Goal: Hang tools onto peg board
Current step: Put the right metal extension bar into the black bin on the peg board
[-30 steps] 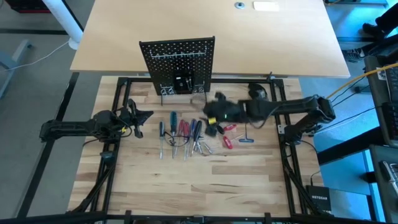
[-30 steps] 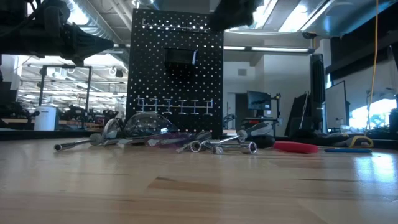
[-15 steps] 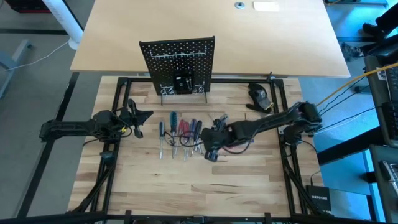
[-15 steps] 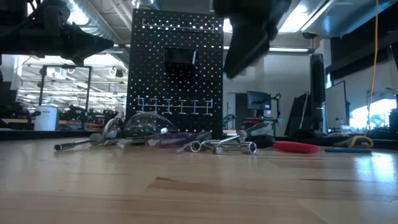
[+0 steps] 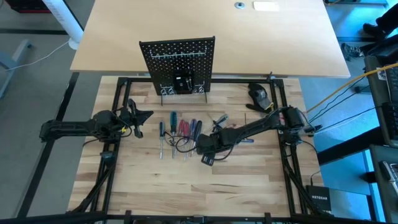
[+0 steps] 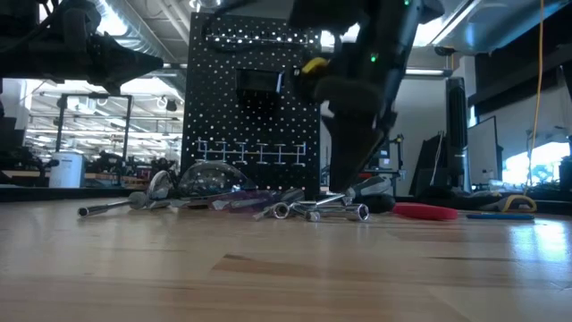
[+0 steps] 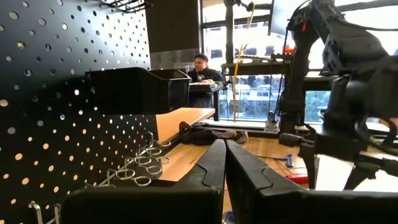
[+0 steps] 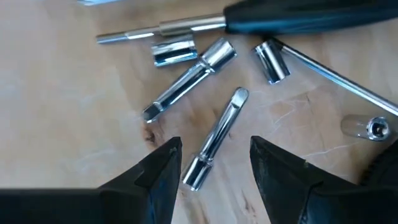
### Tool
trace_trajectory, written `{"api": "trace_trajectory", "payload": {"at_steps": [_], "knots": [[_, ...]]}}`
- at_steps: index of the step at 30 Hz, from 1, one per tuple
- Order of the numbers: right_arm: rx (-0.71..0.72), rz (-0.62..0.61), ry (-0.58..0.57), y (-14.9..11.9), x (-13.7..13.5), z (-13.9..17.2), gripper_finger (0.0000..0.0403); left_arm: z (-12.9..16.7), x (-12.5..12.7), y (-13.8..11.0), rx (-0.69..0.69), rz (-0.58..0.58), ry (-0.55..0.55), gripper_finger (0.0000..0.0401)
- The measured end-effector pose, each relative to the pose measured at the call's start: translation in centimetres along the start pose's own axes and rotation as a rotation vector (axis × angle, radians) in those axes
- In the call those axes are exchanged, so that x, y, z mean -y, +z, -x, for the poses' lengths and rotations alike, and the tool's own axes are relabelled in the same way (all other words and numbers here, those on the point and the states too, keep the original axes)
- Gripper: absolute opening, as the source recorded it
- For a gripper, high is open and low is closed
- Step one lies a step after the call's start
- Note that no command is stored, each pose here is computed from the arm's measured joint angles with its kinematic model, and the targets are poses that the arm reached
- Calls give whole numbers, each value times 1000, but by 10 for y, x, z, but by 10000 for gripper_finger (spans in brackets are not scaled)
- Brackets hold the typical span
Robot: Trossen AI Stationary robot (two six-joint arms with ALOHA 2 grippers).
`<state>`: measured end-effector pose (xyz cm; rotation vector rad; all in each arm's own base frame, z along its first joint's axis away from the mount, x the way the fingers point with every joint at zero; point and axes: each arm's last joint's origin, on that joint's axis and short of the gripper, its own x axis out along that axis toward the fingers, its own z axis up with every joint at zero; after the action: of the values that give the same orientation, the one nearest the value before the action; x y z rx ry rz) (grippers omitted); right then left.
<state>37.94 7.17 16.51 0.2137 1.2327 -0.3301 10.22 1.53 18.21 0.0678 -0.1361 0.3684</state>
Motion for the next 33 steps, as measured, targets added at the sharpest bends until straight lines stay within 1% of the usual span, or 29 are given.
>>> {"api": "trace_trajectory", "payload": {"at_steps": [8,12,17,20,26,30,33], "knots": [[-30,-38,-26,3,8,-18,192,0,0,0,1,1,0,1],[-48,-49,-14,4,10,-28,192,0,0,0,1,1,0,1],[-49,-46,-16,6,12,-30,184,0,0,0,0,1,0,1],[-54,-49,-8,6,13,-30,163,0,0,0,1,1,0,1],[-56,-43,-8,6,13,-30,107,0,0,0,0,1,0,1],[-57,31,-7,6,13,-30,71,0,0,0,1,1,0,1],[-55,59,-16,6,13,-30,50,0,0,0,0,1,0,1]]}}
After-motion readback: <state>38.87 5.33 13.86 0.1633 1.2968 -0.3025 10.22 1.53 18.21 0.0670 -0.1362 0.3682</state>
